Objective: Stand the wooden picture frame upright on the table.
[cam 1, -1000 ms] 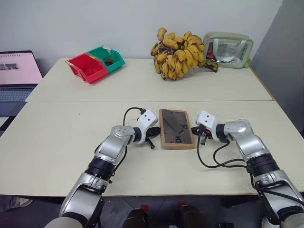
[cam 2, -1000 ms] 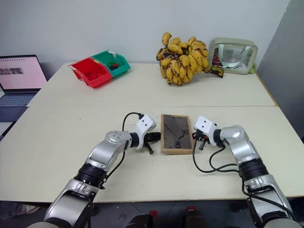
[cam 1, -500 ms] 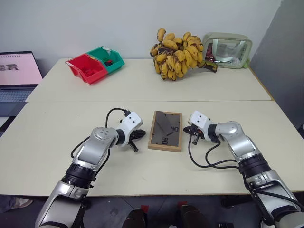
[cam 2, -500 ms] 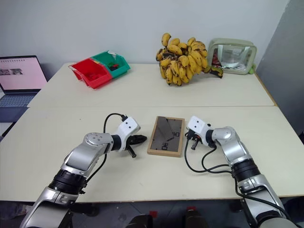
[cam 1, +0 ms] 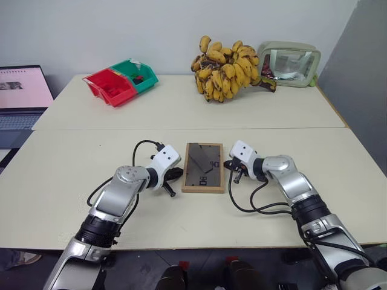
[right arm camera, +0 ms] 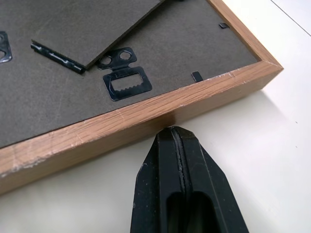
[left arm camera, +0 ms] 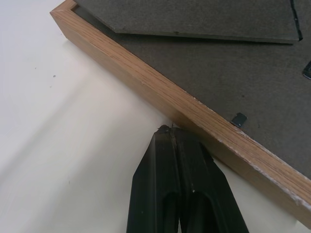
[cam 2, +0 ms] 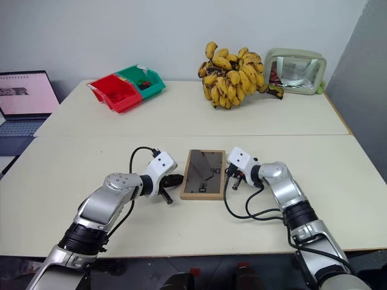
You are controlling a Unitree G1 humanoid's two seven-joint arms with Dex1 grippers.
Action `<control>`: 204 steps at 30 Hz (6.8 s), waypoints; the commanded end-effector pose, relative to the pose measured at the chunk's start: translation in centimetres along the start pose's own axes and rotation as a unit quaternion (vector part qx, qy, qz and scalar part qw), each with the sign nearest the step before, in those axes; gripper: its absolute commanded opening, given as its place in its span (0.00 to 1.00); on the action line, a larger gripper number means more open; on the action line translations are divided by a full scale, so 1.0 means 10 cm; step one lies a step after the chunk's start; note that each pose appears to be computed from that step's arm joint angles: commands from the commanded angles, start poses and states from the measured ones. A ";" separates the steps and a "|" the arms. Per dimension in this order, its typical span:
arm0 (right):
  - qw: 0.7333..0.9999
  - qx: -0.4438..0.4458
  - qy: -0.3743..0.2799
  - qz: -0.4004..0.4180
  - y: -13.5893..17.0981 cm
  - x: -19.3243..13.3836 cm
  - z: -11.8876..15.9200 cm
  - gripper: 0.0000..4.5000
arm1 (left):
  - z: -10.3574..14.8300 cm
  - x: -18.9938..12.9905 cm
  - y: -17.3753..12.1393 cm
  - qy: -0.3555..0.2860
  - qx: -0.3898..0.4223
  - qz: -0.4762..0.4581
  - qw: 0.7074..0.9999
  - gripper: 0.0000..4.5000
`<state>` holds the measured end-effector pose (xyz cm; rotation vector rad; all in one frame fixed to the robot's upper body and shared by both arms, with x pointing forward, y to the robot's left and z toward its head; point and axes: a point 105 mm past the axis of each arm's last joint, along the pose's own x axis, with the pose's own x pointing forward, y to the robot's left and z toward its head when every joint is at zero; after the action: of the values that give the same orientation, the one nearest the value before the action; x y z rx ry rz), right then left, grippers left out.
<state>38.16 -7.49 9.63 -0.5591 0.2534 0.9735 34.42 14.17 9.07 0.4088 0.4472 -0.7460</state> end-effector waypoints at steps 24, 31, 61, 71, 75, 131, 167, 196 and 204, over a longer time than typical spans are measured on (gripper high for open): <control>0.998 -0.017 -0.021 -0.057 -0.10 -0.17 -0.01 0.00 | 0.03 -0.64 -0.10 -0.015 -0.461 -0.226 0.858 0.81; 0.998 -0.005 -0.021 -0.058 0.02 -0.07 -0.01 0.00 | -0.19 -0.42 -0.16 0.009 -0.473 -0.225 0.852 1.00; 0.995 0.039 -0.035 -0.085 0.15 0.13 0.10 0.00 | -0.02 0.06 -0.59 0.004 -0.465 -0.286 0.838 1.00; 0.994 0.052 -0.038 -0.088 0.16 0.12 0.11 0.00 | -0.02 0.08 -0.56 -0.017 -0.462 -0.266 0.846 0.79; 0.994 0.055 -0.040 -0.088 0.16 0.11 0.12 0.00 | 0.00 0.11 -0.51 -0.028 -0.466 -0.254 0.847 0.60; 0.940 0.068 -0.253 0.218 0.59 -0.33 1.74 0.99 | 0.59 -0.48 0.02 -0.095 -0.226 -0.234 0.941 0.29; 0.704 -0.643 -0.245 -0.178 -0.29 -0.70 0.98 0.99 | 0.82 -0.70 -0.35 -0.092 -0.392 -0.373 0.836 0.29; 0.612 -0.687 -0.363 -0.145 -0.05 -0.74 1.22 0.33 | 0.83 -0.76 -0.52 -0.076 -0.407 -0.402 0.817 0.29; 0.611 -0.686 -0.365 -0.151 -0.08 -0.83 1.21 0.29 | 0.79 -0.77 -0.38 -0.101 -0.438 -0.384 0.806 0.54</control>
<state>34.24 -7.04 20.99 -1.5121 -1.3684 0.9128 28.12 11.18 18.74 -0.7712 0.7320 -1.2826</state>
